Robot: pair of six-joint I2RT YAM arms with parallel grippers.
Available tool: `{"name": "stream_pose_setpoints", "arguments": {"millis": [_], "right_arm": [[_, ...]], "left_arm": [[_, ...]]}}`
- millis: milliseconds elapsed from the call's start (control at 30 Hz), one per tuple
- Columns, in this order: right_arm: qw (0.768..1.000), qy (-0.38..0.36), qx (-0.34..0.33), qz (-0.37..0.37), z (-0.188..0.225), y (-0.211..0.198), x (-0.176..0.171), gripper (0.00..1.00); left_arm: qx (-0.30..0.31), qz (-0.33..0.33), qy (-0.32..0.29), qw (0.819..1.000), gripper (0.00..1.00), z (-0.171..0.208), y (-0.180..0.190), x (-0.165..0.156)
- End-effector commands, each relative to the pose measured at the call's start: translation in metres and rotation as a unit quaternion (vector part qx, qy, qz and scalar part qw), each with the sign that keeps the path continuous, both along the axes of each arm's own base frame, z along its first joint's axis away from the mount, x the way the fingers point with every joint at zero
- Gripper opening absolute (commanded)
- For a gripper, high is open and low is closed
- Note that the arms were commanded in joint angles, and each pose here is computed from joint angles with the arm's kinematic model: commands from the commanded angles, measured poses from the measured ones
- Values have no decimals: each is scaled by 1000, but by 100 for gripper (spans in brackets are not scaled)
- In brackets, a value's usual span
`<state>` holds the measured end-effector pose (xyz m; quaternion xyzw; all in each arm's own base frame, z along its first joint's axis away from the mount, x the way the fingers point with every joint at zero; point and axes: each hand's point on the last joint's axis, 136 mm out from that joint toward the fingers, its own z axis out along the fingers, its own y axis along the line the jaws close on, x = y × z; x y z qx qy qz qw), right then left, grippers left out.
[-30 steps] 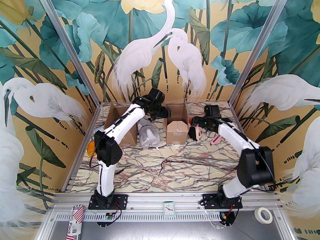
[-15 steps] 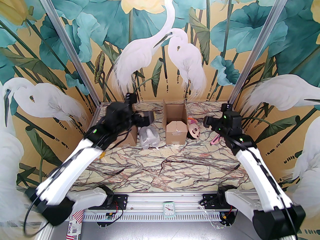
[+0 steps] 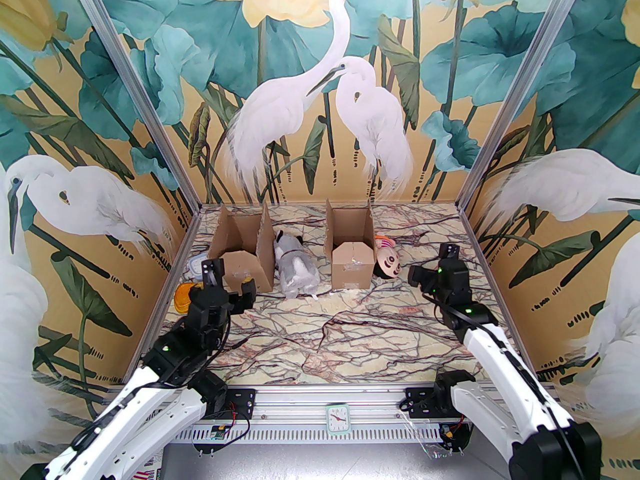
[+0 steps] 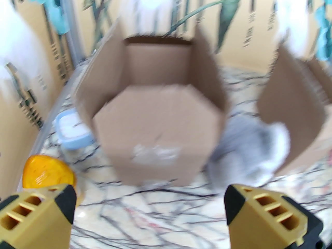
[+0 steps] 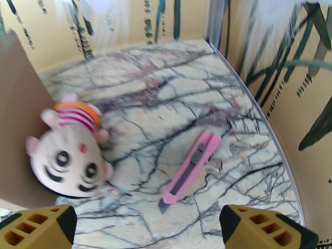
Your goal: Unpack the express box
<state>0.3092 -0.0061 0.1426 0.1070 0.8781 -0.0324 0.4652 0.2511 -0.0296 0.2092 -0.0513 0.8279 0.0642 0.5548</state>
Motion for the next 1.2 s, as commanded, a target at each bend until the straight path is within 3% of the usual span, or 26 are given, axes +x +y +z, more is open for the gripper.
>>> {"name": "stream_pose_setpoints", "arguments": {"millis": [0, 233, 300, 433, 767, 1000, 1167], "right_arm": [[998, -57, -36, -17, 2, -10, 18, 99], [993, -105, -54, 1, -16, -9, 53, 99], [987, -148, -56, 27, -7, -1, 67, 99], [980, -165, -91, 64, -9, 5, 85, 99], [982, -157, -26, 104, -34, 0, 92, 99], [985, -152, -26, 80, -34, -7, 95, 99], [985, -153, -26, 81, -34, -7, 95, 99]], "left_arm": [[33, 42, -43, 998, 100, -3, 17, 12], [6, 61, -65, 996, 100, -29, 35, 48], [12, 31, -59, 998, 99, -40, 28, 64], [19, 5, -105, 994, 99, -46, 20, 86], [3, -66, -119, 991, 99, -66, 14, 130], [-22, -2, -119, 993, 100, -85, 43, 140], [-30, 7, -114, 993, 100, -86, 50, 143]]}}
